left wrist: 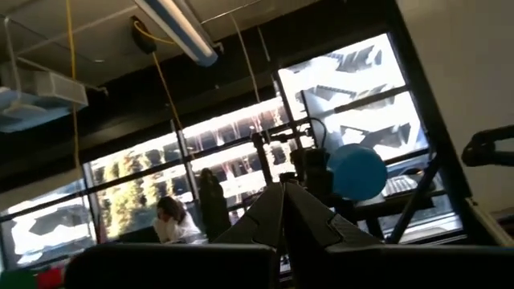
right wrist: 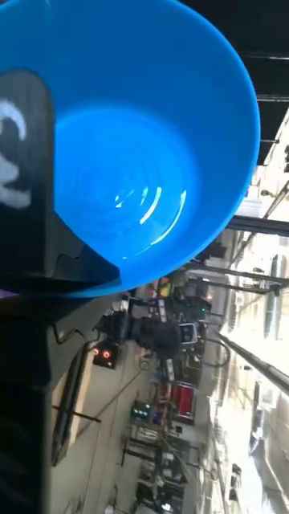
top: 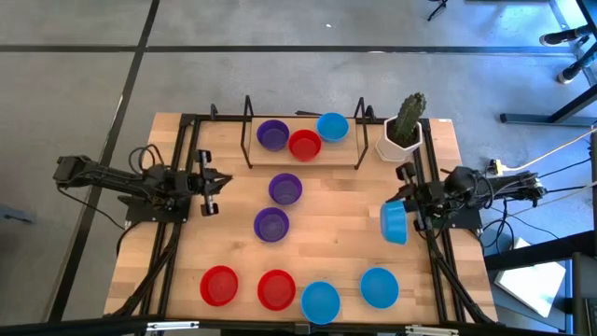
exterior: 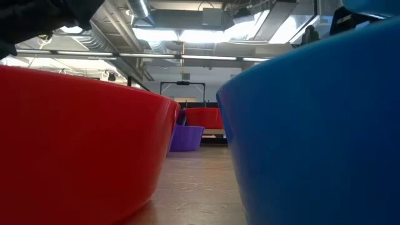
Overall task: Pick & Place Mini bowls
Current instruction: Stack the blue bowl on top of the blue bowl on the shelf
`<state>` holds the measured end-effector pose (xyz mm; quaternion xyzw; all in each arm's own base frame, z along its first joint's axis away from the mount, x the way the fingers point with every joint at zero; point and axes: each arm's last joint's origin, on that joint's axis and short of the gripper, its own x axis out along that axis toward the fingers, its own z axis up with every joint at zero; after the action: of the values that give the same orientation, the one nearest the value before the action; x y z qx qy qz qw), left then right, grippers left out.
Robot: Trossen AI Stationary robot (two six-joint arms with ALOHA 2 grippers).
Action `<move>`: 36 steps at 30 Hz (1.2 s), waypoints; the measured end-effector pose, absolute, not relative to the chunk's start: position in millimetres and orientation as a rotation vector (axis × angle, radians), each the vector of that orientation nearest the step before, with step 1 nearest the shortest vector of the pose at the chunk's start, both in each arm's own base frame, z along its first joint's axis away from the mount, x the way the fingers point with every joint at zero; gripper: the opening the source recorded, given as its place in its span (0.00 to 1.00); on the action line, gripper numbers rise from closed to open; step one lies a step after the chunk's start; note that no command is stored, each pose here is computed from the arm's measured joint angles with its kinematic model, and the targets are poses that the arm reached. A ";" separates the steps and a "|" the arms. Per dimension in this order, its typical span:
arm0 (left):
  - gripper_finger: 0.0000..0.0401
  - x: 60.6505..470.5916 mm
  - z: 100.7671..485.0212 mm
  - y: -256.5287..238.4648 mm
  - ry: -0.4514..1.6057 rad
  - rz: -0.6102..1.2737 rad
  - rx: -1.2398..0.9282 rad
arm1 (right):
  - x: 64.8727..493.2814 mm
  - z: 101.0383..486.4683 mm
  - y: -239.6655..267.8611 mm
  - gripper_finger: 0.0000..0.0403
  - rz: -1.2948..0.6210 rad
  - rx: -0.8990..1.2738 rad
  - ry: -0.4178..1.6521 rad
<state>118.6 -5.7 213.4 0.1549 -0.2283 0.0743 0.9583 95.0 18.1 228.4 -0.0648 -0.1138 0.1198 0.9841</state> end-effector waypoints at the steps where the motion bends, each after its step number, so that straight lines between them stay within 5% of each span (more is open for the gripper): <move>1: 0.01 118.6 213.4 -6.0 -0.465 0.141 0.327 | 95.4 228.4 17.9 0.03 0.232 -0.130 -0.228; 7: 0.01 117.7 214.9 -5.1 -0.463 0.216 0.488 | 97.4 229.0 16.1 0.03 0.154 -0.199 -0.231; 36: 0.02 114.2 223.4 -4.3 -0.536 0.256 0.470 | 114.3 231.4 21.4 0.03 0.225 -0.328 -0.270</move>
<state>114.2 -4.3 223.4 0.2295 -0.2618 0.1249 0.9291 114.3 21.4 231.4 -0.1626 -0.1335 0.1115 0.9713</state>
